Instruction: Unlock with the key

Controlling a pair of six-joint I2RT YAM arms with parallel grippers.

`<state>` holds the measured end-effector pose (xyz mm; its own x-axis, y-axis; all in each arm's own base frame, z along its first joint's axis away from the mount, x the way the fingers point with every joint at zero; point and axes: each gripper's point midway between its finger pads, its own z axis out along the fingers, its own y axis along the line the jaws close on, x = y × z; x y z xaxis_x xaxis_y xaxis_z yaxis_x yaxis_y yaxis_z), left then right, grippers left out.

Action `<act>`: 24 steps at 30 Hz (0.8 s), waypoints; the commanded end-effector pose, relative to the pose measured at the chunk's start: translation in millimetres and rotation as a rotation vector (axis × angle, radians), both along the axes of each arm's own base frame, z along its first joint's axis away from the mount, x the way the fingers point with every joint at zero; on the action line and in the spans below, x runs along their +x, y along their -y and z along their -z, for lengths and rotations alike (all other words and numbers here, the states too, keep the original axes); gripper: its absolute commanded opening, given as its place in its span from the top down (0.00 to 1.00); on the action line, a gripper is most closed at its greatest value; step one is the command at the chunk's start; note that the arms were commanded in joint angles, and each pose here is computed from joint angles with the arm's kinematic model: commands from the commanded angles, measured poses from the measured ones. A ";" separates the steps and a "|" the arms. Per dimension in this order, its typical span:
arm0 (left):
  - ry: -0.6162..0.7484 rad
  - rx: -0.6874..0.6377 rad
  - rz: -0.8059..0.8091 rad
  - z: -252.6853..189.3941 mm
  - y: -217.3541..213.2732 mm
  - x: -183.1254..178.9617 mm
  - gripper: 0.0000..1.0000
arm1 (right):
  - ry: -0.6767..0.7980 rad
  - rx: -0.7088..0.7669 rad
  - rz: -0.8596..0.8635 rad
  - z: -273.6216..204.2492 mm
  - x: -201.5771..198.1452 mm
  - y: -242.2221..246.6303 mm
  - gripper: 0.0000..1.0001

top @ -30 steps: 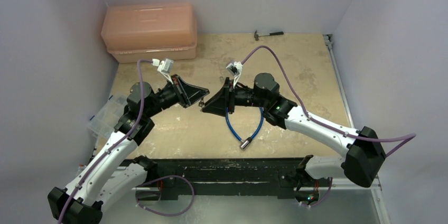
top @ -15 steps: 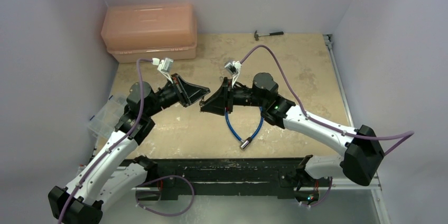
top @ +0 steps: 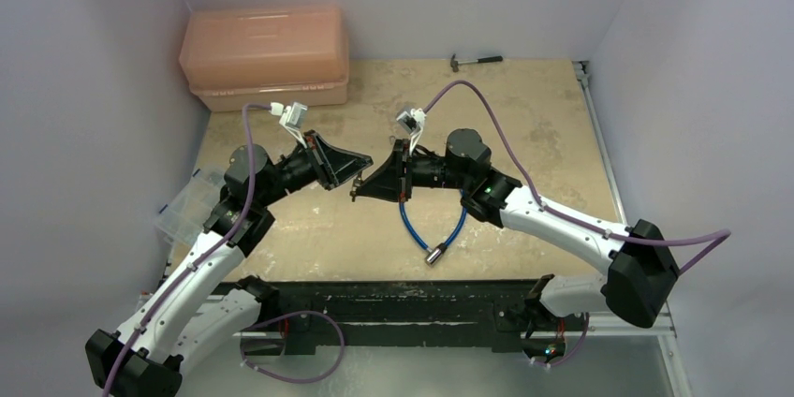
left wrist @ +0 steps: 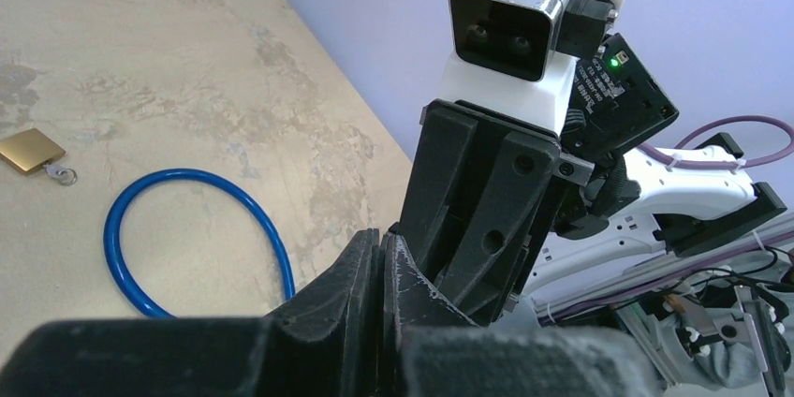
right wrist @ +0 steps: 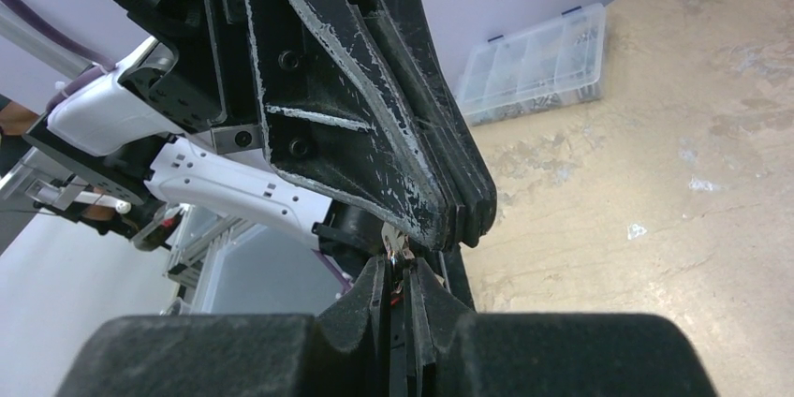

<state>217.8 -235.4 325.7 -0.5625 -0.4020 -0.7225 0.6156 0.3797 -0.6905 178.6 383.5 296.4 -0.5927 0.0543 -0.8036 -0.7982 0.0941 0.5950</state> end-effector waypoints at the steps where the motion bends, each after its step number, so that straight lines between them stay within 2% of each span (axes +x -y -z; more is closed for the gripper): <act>1: 0.069 -0.038 0.014 -25.2 1.8 -1.4 1.00 | 0.057 0.063 -0.010 -28.1 -3.7 -0.1 0.96; 3: 0.065 -0.038 0.016 -24.7 2.4 -0.6 1.00 | 0.054 0.068 -0.015 -28.0 -6.1 0.9 1.00; 5: 0.061 -0.041 0.019 -24.8 3.3 -0.3 0.99 | 0.049 0.082 -0.011 -29.1 -7.6 2.7 1.00; 7: 0.057 -0.041 0.024 -24.7 4.2 0.2 0.84 | 0.046 0.103 0.001 -32.6 -8.9 5.9 1.00; 8: 0.052 -0.040 0.026 -24.3 4.7 0.6 0.71 | 0.043 0.111 0.008 -33.3 -9.4 7.3 1.00; 9: 0.049 -0.040 0.027 -24.6 5.0 0.8 0.63 | 0.041 0.121 0.017 -35.0 -9.5 9.3 1.00; 11: 0.047 -0.044 0.024 -26.2 4.9 1.0 0.48 | 0.034 0.145 0.041 -38.6 -9.5 13.4 1.00; 13: 0.054 -0.050 0.019 -29.0 3.9 0.3 0.41 | 0.016 0.175 0.074 -40.7 -8.0 18.1 1.00; 18: 0.085 -0.083 0.008 -36.4 0.3 -3.9 0.41 | -0.076 0.300 0.129 -55.6 -7.4 28.9 1.00; 24: 0.133 -0.141 0.069 -49.7 2.7 -17.8 0.59 | -0.155 0.472 0.105 -76.0 -16.1 41.1 1.00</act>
